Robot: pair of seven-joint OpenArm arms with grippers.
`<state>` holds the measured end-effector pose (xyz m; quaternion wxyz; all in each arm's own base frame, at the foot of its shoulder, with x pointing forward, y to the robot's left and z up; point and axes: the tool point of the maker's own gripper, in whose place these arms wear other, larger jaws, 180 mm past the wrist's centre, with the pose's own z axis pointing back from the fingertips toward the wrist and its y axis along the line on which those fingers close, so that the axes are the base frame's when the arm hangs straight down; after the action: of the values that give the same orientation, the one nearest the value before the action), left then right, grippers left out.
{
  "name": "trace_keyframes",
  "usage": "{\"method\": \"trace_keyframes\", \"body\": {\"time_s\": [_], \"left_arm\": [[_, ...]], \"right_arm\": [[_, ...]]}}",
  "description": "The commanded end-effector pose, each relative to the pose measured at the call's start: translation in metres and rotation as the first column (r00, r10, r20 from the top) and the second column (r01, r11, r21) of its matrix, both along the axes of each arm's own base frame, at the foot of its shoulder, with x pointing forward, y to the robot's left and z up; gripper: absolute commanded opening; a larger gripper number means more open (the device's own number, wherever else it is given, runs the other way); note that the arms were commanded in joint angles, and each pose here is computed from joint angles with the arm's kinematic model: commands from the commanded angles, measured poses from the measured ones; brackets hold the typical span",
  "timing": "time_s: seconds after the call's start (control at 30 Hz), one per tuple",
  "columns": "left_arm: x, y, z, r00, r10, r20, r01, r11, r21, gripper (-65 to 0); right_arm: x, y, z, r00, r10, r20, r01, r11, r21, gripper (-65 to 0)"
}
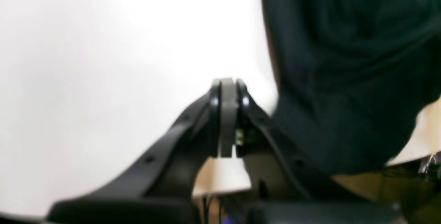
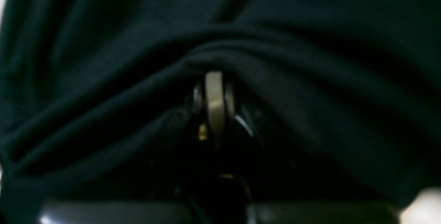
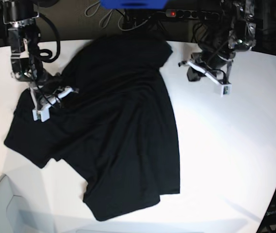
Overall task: Layout the t-shirt on the table in an organized manner, then fold the t-shirt properly
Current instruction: 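Release the shirt and lift both grippers away, then grasp the bunched collar with the left gripper and pull it outward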
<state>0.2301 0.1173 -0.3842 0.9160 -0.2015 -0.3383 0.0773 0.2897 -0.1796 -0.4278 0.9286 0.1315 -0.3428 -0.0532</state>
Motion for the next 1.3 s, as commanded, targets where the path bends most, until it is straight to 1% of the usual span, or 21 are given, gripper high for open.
{"method": "trace_keyframes", "body": {"time_s": [0.0, 0.07, 0.17, 0.27, 0.37, 0.47, 0.5, 0.6, 0.67, 0.73, 0.77, 0.93, 1.0, 1.07, 1.13, 1.2, 1.27], "left_arm": [[0.015, -0.003, 0.021, 0.997, 0.002, 0.077, -0.001, 1.0, -0.016, -64.9], [0.031, -0.008, 0.039, 0.99, 0.004, 0.14, 0.0, 1.0, -0.027, -64.9], [0.067, -0.008, 0.066, 0.971, 0.007, 0.241, -0.002, 1.0, -0.024, -64.9], [0.105, -0.009, 0.074, 0.961, 0.038, 0.273, -0.025, 0.998, -0.053, -64.9], [0.147, -0.006, 0.079, 0.956, 0.059, 0.288, -0.041, 0.997, -0.068, -64.9], [0.19, -0.006, 0.072, 0.964, 0.094, 0.249, -0.07, 0.992, -0.1, -64.9], [0.202, -0.003, 0.064, 0.97, 0.105, 0.22, -0.084, 0.991, -0.102, -64.9], [0.232, 0.003, 0.046, 0.982, 0.134, 0.135, -0.119, 0.986, -0.113, -64.9], [0.247, 0.006, 0.039, 0.982, 0.159, 0.103, -0.146, 0.982, -0.122, -64.9], [0.255, 0.005, 0.028, 0.981, 0.178, 0.075, -0.167, 0.978, -0.127, -64.9], [0.257, 0.001, 0.026, 0.982, 0.172, 0.079, -0.162, 0.98, -0.119, -64.9], [0.262, -0.029, 0.027, 0.98, 0.081, 0.18, -0.077, 0.997, -0.029, -64.9], [0.261, -0.04, 0.025, 0.979, 0.045, 0.201, -0.046, 0.999, -0.004, -64.9], [0.259, -0.046, 0.02, 0.978, 0.025, 0.209, -0.029, 0.999, 0.017, -64.9], [0.256, -0.044, 0.005, 0.982, 0.03, 0.187, -0.037, 0.999, 0.033, -64.9], [0.254, -0.038, -0.008, 0.985, 0.042, 0.167, -0.051, 0.997, 0.053, -64.9], [0.251, -0.032, -0.026, 0.99, 0.041, 0.136, -0.054, 0.994, 0.092, -64.9]], "right_arm": [[0.005, 0.003, 0.014, 0.999, 0.009, 0.04, -0.009, 1.0, 0.01, -65.0], [0.002, 0.007, 0.031, 0.996, 0.014, 0.084, -0.015, 1.0, 0.014, -65.0], [-0.006, 0.029, 0.061, 0.986, 0.046, 0.16, -0.053, 0.998, 0.039, -65.0], [-0.023, 0.053, 0.078, 0.978, 0.065, 0.197, -0.082, 0.994, 0.078, -65.0], [-0.044, 0.081, 0.081, 0.979, 0.077, 0.188, -0.104, 0.985, 0.14, -65.0], [-0.063, 0.107, 0.074, 0.983, 0.112, 0.149, -0.139, 0.972, 0.188, -65.0], [-0.071, 0.117, 0.071, 0.982, 0.134, 0.133, -0.16, 0.966, 0.205, -65.0], [-0.092, 0.144, 0.063, 0.976, 0.198, 0.094, -0.215, 0.945, 0.245, -65.0], [-0.099, 0.156, 0.062, 0.97, 0.226, 0.086, -0.241, 0.934, 0.263, -65.0], [-0.105, 0.166, 0.062, 0.965, 0.25, 0.08, -0.262, 0.924, 0.278, -65.0], [-0.107, 0.171, 0.062, 0.962, 0.261, 0.08, -0.273, 0.919, 0.286, -65.0], [-0.121, 0.197, 0.06, 0.942, 0.329, 0.067, -0.332, 0.887, 0.321, -65.0], [-0.126, 0.204, 0.057, 0.936, 0.346, 0.059, -0.345, 0.879, 0.33, -65.0], [-0.126, 0.209, 0.054, 0.931, 0.362, 0.055, -0.359, 0.872, 0.332, -65.0], [-0.125, 0.213, 0.049, 0.926, 0.375, 0.046, -0.368, 0.869, 0.332, -65.0], [-0.123, 0.211, 0.042, 0.926, 0.375, 0.031, -0.364, 0.872, 0.326, -65.0], [-0.119, 0.208, 0.036, 0.927, 0.373, 0.022, -0.361, 0.877, 0.317, -65.0]]}}
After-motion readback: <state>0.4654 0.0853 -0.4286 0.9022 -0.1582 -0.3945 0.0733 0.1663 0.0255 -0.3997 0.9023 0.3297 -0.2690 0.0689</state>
